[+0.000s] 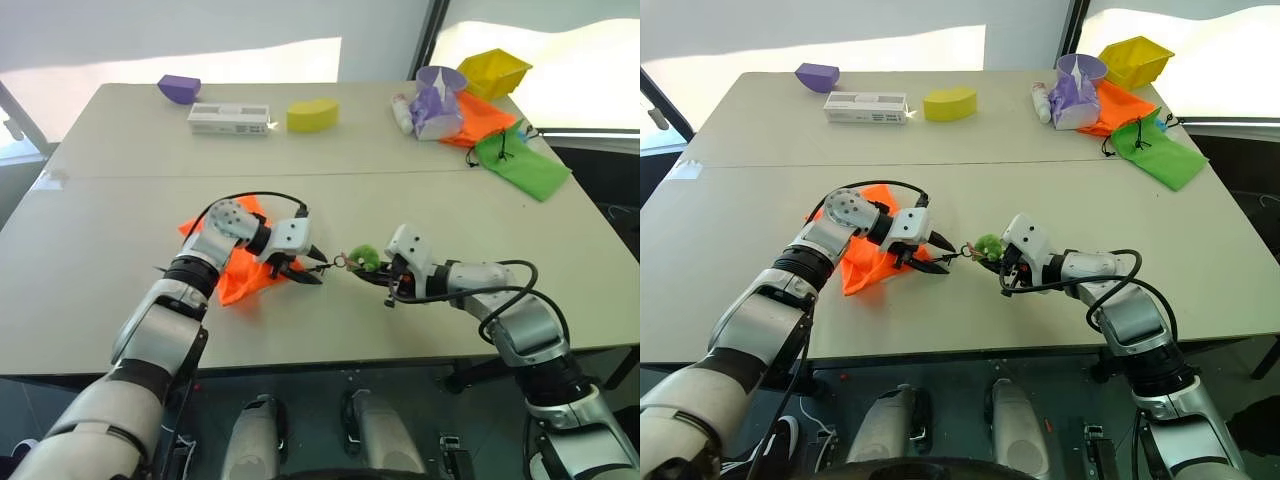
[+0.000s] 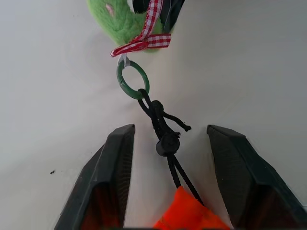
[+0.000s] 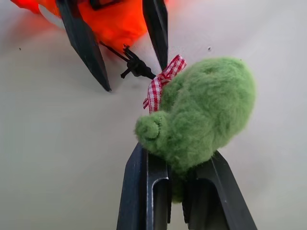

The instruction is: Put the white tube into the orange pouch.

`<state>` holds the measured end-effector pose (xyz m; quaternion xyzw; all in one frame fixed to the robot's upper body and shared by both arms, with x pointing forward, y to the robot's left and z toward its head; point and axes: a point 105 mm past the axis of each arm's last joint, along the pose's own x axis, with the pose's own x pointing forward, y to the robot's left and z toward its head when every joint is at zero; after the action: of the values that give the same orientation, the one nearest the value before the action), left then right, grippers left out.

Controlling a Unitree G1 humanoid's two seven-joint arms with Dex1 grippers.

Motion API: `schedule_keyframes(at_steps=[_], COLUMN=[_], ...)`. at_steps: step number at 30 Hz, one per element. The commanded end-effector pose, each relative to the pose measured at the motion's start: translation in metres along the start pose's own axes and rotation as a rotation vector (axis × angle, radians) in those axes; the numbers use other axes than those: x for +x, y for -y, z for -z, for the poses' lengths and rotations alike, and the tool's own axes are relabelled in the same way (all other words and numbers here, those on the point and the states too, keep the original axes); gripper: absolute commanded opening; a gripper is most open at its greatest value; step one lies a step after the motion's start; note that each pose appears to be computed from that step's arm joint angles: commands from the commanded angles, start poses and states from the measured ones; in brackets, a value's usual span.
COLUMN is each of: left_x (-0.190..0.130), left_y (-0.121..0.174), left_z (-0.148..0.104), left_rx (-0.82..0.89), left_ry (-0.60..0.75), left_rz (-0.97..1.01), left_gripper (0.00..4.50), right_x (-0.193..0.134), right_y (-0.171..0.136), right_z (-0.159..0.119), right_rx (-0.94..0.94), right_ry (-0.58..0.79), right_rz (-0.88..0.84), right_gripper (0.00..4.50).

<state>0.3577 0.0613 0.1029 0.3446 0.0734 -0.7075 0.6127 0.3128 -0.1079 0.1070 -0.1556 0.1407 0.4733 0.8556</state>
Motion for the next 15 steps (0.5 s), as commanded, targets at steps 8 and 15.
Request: schedule_keyframes(at_steps=[8,15], left_x=[-0.0028,-0.0022], left_y=[-0.0064,-0.0091], left_z=[-0.0063,-0.0070], left_rx=[0.025,0.011], left_ry=[0.010,0.015], left_rz=[-0.022,-0.040], left_gripper=[1.95,1.42], right_x=[0.0002,-0.0002], right_y=[0.0020,0.0021], right_z=[-0.0100,-0.0101], right_rx=[-0.029,-0.030], right_ry=[0.033,0.033], right_rz=[0.006,0.006], right_gripper=[0.00,0.00])
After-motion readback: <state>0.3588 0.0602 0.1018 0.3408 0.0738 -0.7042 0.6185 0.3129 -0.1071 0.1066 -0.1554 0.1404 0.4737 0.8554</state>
